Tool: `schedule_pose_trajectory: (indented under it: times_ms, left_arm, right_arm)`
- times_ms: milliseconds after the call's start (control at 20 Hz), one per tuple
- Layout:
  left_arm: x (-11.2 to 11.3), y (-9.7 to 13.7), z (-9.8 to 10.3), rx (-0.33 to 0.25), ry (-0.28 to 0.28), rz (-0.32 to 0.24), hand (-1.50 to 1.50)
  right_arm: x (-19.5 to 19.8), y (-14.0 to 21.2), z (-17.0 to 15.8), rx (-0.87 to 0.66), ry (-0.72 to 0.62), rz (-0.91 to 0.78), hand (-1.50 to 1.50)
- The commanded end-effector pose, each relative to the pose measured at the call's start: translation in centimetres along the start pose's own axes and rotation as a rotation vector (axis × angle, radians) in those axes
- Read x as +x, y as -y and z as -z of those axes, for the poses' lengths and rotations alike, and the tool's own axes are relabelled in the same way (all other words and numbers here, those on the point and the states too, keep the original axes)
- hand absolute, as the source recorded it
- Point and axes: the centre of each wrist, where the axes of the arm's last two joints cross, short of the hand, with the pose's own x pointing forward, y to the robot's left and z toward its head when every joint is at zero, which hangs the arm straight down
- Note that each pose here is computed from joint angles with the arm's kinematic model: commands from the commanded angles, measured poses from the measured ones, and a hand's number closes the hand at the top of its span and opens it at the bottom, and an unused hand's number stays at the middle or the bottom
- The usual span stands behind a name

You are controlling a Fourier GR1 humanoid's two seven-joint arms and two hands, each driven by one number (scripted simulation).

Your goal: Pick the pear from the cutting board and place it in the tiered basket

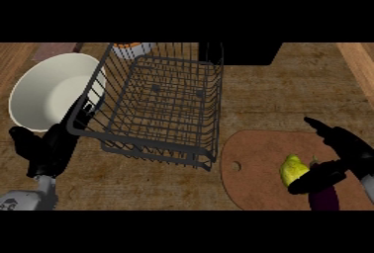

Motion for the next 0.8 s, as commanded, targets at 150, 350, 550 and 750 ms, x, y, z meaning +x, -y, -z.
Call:
schedule_pose_trajectory:
  times_ms: [150, 350, 550, 750]
  left_arm:
    - [0.4, 0.6, -1.6, 0.004, 0.006, 0.003, 0.00]
    - [1.5, 2.1, 0.0, 0.031, 0.000, 0.004, 0.00]
    - [-0.4, -1.6, 0.4, 0.007, 0.002, 0.006, 0.00]
    - [-1.2, 0.4, -0.1, -0.001, 0.001, 0.019, 0.00]
  right_arm:
    - [-0.6, -4.4, 2.4, -0.006, -0.123, -0.019, -1.50]
    - [-1.3, -5.0, 3.4, -0.034, -0.140, -0.040, -1.50]
    - [-3.3, -5.8, 4.3, -0.105, -0.138, -0.064, -1.50]
    - [-3.9, -3.3, 2.2, -0.104, -0.142, -0.101, -1.50]
